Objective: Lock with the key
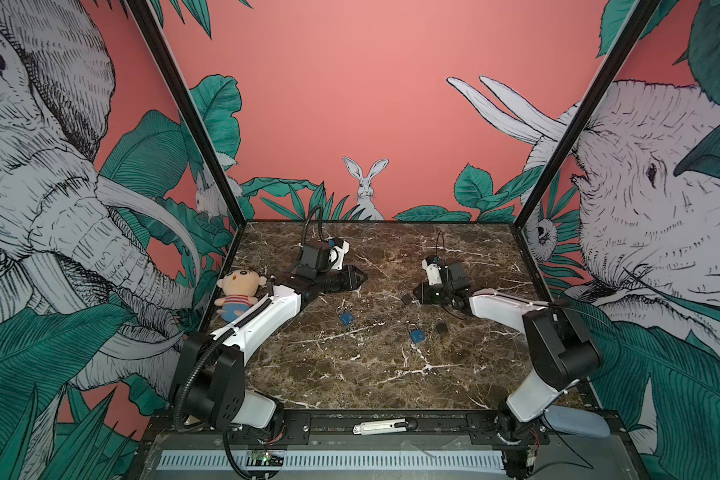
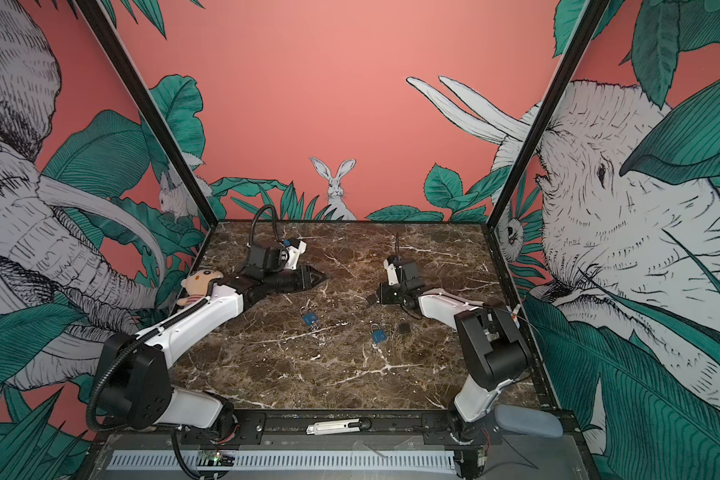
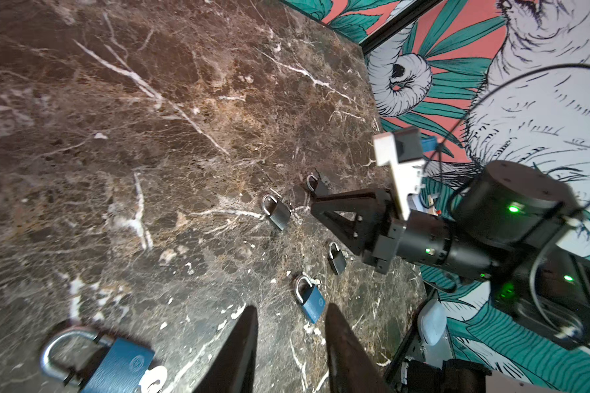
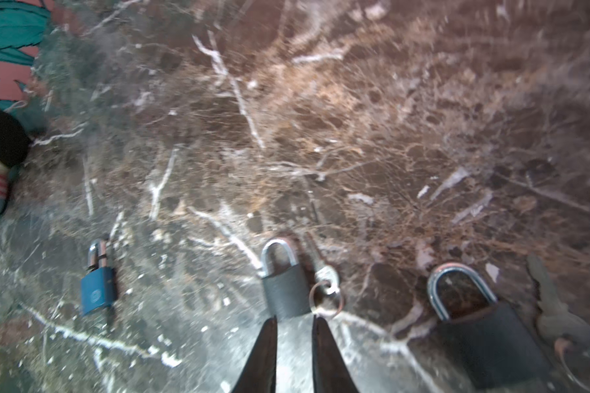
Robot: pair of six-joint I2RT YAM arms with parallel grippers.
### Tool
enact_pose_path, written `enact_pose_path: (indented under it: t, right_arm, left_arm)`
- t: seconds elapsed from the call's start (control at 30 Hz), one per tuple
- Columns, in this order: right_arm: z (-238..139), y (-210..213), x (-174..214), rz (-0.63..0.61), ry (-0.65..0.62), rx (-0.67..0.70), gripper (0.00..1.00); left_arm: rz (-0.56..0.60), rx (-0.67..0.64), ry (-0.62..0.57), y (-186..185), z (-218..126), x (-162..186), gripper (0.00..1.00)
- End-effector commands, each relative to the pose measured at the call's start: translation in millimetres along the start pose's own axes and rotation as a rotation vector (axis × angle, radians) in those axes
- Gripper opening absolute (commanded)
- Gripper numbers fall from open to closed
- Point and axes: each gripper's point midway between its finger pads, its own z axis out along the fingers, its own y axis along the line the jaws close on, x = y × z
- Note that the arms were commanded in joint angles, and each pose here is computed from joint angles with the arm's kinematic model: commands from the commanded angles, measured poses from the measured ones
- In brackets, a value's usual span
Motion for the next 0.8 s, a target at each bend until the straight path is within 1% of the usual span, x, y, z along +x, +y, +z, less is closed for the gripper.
enact_pose_path:
  t: [0.0, 0.13, 0.23, 0.33, 0.43, 0.53, 0.7, 0.77]
  right_arm:
    - [-19.6, 25.7, 2.0, -0.140, 0.002, 0.031, 0.21]
    - [-26.9, 63.7, 16.7, -0.246, 0.029, -0.018, 0.24]
    - [-28.4, 89.0, 21.4, -0.311, 0.034, -0.041, 0.25]
    - [-25.3, 112.9, 22.2, -0.371, 0.039, -0.054, 0.26]
    - [-15.9, 138.1, 26.1, -0.437, 0.058, -0.063, 0.28]
    - [2.6, 159.8, 38.4, -0.493, 0.107, -0.085, 0.29]
    - [28.5, 184.5, 47.9, -0.574, 0.140, -0.064, 0.30]
    - [40.1, 187.3, 56.2, -0.599, 0.167, -0.042, 0.33]
  left_arm:
    - [-0.009, -0.103, -0.033, 22.2, -26.8, 5.1, 0.36]
    - [-0.022, -0.190, -0.037, 46.5, -47.4, 19.4, 0.36]
    - [-0.038, -0.231, -0.046, 59.9, -61.3, 28.9, 0.36]
    - [-0.078, -0.272, -0.061, 77.2, -74.9, 36.8, 0.36]
    - [-0.129, -0.284, -0.091, 92.0, -86.8, 41.1, 0.37]
    - [-0.180, -0.282, -0.110, 104.9, -95.2, 43.6, 0.37]
    - [-0.258, -0.248, -0.147, 118.8, -104.3, 42.5, 0.37]
    - [-0.284, -0.232, -0.169, 123.0, -110.0, 38.9, 0.36]
